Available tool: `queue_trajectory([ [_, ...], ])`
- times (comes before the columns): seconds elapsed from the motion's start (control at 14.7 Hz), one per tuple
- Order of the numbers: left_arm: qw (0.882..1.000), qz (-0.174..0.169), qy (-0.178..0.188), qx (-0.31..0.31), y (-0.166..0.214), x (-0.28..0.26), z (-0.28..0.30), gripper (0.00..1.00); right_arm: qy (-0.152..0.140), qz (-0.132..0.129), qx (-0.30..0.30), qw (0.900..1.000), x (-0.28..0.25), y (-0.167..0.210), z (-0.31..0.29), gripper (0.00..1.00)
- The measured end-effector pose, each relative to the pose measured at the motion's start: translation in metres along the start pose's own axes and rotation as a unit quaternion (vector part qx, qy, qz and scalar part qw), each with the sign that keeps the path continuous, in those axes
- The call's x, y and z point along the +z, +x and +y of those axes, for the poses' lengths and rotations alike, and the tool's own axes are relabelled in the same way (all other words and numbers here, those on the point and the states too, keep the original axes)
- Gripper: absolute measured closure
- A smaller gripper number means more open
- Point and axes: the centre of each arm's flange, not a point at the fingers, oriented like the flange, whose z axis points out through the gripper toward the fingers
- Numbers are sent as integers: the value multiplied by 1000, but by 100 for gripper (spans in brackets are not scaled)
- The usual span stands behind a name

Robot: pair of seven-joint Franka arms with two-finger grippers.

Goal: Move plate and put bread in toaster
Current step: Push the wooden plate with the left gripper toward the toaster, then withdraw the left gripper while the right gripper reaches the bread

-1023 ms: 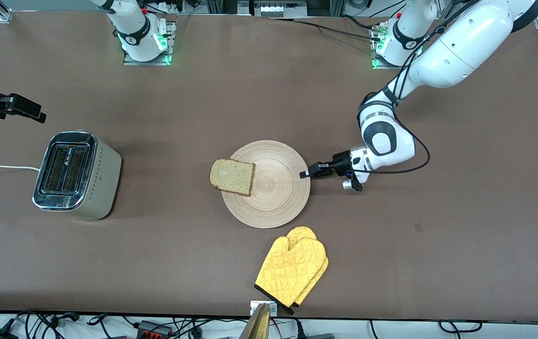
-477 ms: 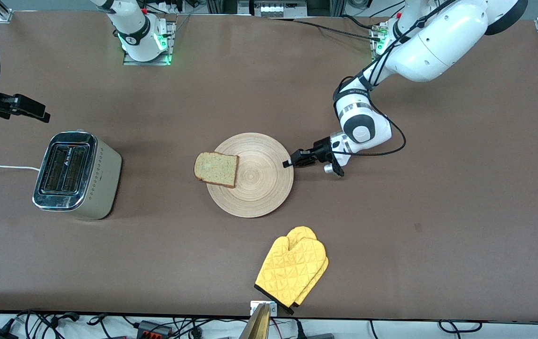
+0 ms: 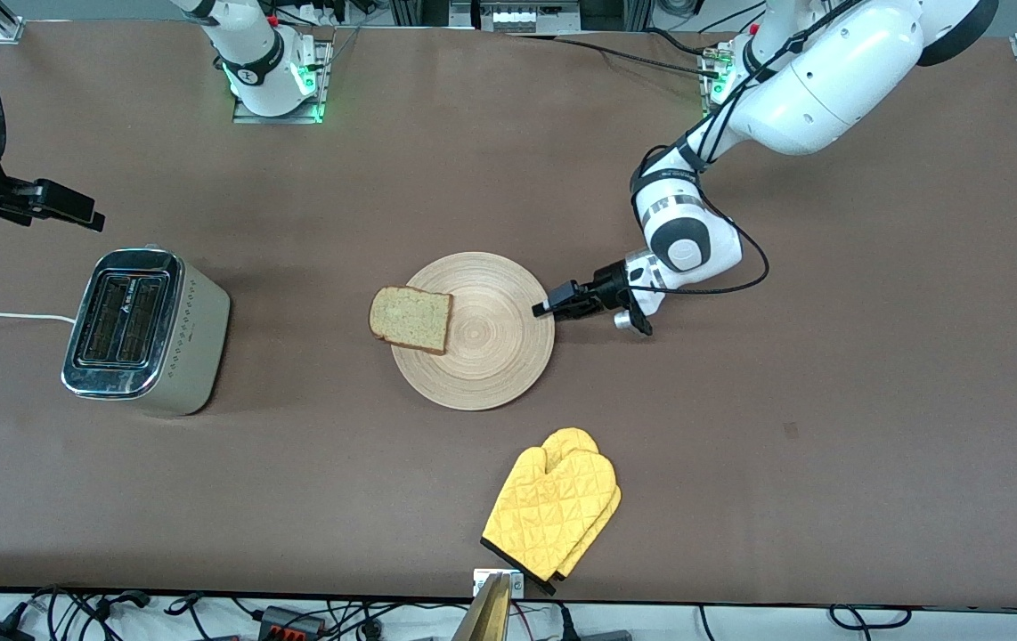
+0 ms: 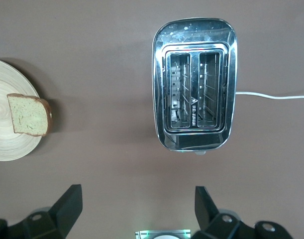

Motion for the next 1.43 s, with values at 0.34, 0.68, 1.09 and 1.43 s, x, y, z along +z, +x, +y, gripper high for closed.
queue_trajectory([
  [0.34, 995, -11, -9, 97, 42, -30, -11, 0, 46, -31, -1, 998, 32, 19, -12, 0],
  [0.68, 972, -85, -59, 209, 97, -82, -39, 0, 85, -69, 2, 994, 74, 40, -24, 0],
  [1.09, 911, -245, -78, 323, 170, -185, -82, 0, 147, -58, 32, 987, 148, 61, -35, 0],
  [1.43, 866, -372, -19, 333, 209, -242, -52, 0, 136, -12, 18, 990, 199, 37, -80, 0],
])
